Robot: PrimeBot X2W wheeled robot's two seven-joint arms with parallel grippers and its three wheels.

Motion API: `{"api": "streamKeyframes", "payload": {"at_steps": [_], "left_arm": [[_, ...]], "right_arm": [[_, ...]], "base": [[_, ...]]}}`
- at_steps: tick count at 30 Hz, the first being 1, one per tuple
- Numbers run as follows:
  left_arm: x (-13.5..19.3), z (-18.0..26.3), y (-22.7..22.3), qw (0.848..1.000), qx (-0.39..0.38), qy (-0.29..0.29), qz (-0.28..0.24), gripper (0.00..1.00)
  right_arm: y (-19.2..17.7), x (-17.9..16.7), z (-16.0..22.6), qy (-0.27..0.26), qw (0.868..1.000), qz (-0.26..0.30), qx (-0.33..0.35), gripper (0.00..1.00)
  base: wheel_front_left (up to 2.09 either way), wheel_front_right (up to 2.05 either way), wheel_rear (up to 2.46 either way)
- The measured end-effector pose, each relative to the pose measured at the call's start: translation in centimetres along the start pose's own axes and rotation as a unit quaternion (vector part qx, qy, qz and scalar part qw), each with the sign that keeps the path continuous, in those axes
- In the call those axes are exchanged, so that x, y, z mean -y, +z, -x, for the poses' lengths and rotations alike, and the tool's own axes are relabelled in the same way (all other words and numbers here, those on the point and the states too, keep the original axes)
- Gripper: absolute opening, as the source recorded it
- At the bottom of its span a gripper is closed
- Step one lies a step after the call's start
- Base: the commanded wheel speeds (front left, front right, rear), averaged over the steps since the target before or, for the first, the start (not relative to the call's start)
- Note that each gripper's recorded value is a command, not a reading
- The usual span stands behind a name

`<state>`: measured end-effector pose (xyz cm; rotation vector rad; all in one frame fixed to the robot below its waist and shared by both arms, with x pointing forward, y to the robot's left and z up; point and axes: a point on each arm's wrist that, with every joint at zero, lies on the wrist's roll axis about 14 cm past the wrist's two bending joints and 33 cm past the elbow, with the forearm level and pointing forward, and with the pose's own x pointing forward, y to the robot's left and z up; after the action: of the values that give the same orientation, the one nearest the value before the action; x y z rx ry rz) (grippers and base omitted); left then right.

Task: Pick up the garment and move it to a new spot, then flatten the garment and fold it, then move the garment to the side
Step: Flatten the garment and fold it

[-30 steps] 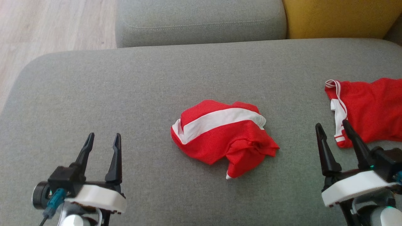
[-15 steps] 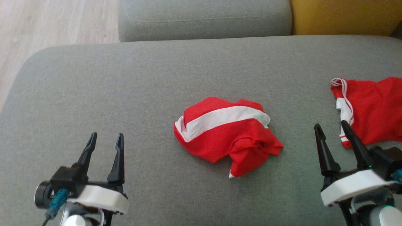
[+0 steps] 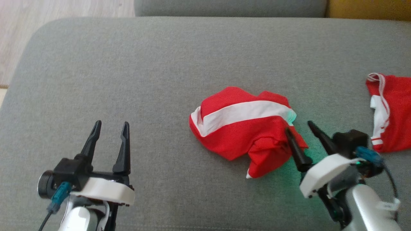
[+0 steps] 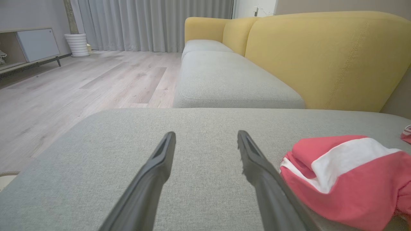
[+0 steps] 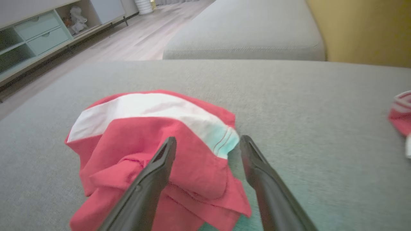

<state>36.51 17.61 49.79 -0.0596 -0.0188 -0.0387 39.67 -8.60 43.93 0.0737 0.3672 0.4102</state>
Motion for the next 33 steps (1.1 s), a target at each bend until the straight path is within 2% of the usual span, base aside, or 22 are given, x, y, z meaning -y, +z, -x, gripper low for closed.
{"api": "streamKeyframes", "payload": {"at_steps": [5,6,7,8,11,14,20,25,28,33], "left_arm": [[-0.6,-0.2,-0.5,1.0,-0.006,0.01,-0.001,1.0],[-0.7,-0.3,-0.5,1.0,-0.005,0.011,-0.001,1.0],[-0.8,-0.3,-0.5,1.0,-0.005,0.012,-0.002,1.0],[-0.8,-0.4,-0.5,1.0,-0.005,0.013,-0.002,1.0],[-0.8,-0.6,-0.7,1.0,-0.007,0.014,-0.001,1.0],[-0.7,-0.9,-0.7,1.0,-0.006,0.013,-0.001,1.0],[-0.2,-1.3,-0.5,1.0,-0.001,0.006,0.0,1.0],[0.5,-1.7,-0.4,1.0,0.003,-0.004,0.002,1.0],[0.8,-1.9,-0.6,1.0,0.002,-0.01,0.003,1.0],[1.1,-2.1,-0.8,1.0,-0.001,-0.015,0.004,1.0]], "right_arm": [[-3.4,-1.7,-1.7,0.034,0.997,0.003,-0.069,1.0],[-4.3,-1.9,-1.7,0.038,0.995,0.005,-0.088,0.81],[-4.9,-2.1,-1.8,0.041,0.994,0.002,-0.099,0.44],[-5.4,-2.2,-1.8,0.043,0.993,0.0,-0.108,0.0],[-5.7,-2.2,-2.0,0.044,0.993,-0.004,-0.111,0.0],[-4.3,-1.8,-2.3,0.041,0.996,-0.001,-0.082,0.0],[0.7,-0.1,-2.1,0.016,1.0,0.022,0.003,0.0],[4.6,3.1,-0.5,-0.034,0.997,0.035,0.059,0.0],[3.6,5.7,1.0,-0.077,0.996,0.033,0.042,0.0],[-3.1,7.3,3.2,-0.11,0.993,0.002,-0.053,0.0]], "base": [[0.0,0.0,0.0],[0.0,0.0,0.0],[0.0,0.0,0.0],[0.0,0.0,0.0],[0.0,0.0,0.0],[0.0,0.0,0.0],[0.0,0.0,0.0],[0.0,0.0,0.0],[0.0,0.0,0.0],[0.0,0.0,0.0]]}}
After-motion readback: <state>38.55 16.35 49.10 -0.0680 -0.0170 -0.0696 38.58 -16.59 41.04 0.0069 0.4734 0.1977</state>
